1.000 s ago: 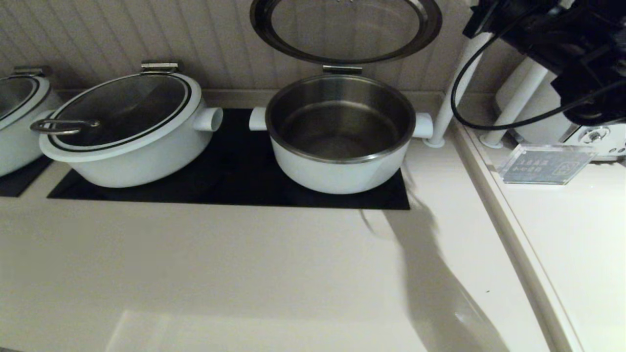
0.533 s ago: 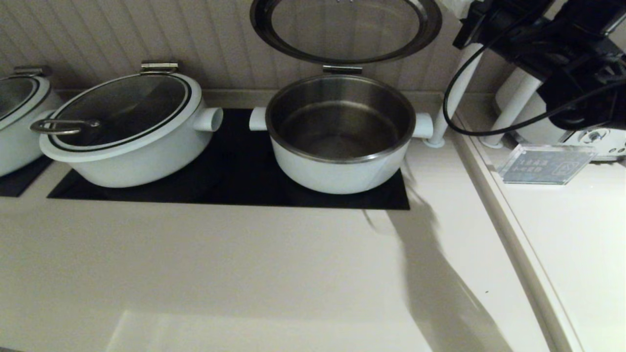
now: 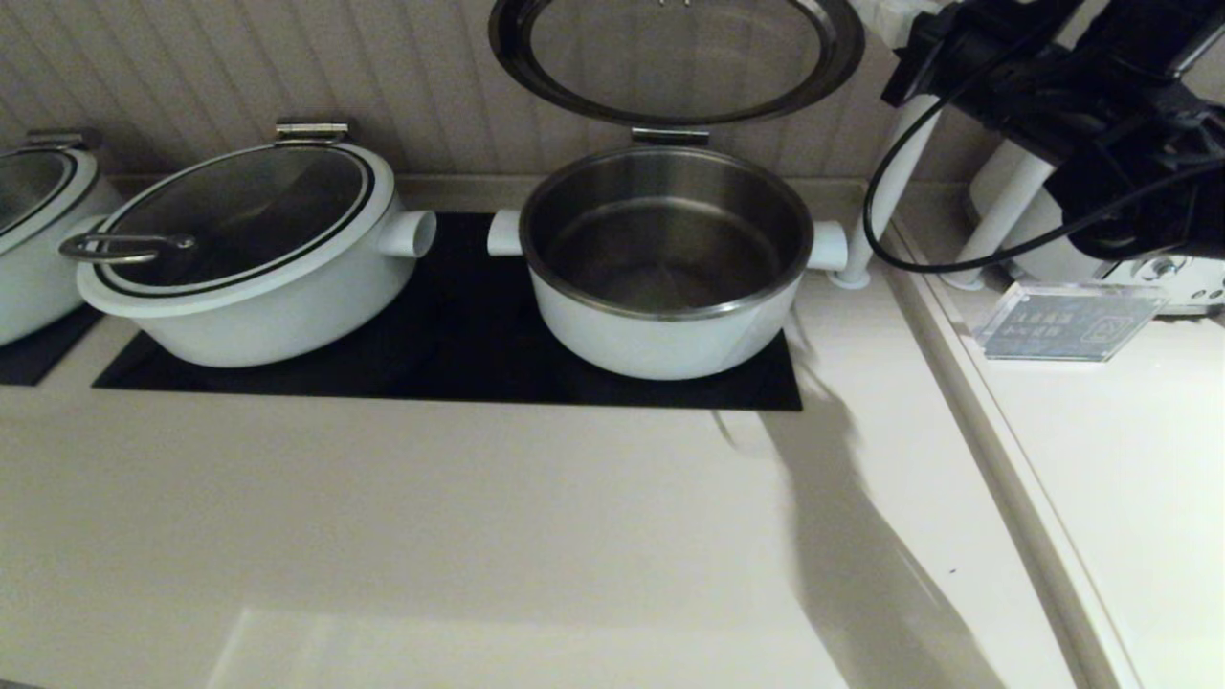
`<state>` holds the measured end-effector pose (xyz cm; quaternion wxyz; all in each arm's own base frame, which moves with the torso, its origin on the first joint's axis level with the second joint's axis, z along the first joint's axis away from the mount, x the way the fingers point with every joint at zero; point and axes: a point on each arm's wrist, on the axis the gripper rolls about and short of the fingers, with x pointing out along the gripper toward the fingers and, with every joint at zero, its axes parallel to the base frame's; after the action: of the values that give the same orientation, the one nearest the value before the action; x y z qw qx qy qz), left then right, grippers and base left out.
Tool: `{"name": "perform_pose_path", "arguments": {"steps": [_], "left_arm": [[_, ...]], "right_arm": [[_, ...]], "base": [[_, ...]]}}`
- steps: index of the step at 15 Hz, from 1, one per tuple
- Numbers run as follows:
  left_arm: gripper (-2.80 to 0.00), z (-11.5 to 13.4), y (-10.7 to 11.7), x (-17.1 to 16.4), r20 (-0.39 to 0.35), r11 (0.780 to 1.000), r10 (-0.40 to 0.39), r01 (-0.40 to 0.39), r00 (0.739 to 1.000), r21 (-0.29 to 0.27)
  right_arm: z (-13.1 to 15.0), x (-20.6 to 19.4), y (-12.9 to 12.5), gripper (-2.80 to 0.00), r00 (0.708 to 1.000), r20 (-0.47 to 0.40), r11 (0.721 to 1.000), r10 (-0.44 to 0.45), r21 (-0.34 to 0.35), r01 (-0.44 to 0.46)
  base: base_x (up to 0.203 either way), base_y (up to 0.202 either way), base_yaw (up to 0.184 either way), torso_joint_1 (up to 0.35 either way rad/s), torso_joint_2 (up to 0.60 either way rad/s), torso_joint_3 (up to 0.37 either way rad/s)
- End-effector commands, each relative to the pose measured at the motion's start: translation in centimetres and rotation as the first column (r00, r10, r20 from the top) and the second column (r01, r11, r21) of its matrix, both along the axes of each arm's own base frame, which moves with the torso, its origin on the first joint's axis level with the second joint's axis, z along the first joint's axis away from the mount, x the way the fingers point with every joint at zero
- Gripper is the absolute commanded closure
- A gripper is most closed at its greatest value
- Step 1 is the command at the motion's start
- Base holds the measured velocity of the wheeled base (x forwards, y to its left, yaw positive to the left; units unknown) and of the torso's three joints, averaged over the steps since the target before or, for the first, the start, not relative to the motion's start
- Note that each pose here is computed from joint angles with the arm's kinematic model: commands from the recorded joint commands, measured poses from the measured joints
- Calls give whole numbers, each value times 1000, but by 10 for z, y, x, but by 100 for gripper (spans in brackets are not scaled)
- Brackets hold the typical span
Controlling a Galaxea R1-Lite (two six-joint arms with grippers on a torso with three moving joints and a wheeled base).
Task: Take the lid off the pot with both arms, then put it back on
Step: Close the pot lid
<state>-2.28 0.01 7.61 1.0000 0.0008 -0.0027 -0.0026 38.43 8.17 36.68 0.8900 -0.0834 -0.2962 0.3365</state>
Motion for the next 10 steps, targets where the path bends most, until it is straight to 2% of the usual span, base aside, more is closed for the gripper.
{"name": "perform_pose_path", "arguments": {"steps": [1,10], "left_arm": [[0,0,0,0,1,1000,1,-1,1000,0],[0,0,0,0,1,1000,0,0,1000,0]], "right_arm": [[0,0,0,0,1000,4,1000,7,-5,-7],[-6,-4,0,0,999,-26,1000,24,-18,-24]], "base": [[0,0,0,0,0,0],[0,0,0,0,0,0]]}}
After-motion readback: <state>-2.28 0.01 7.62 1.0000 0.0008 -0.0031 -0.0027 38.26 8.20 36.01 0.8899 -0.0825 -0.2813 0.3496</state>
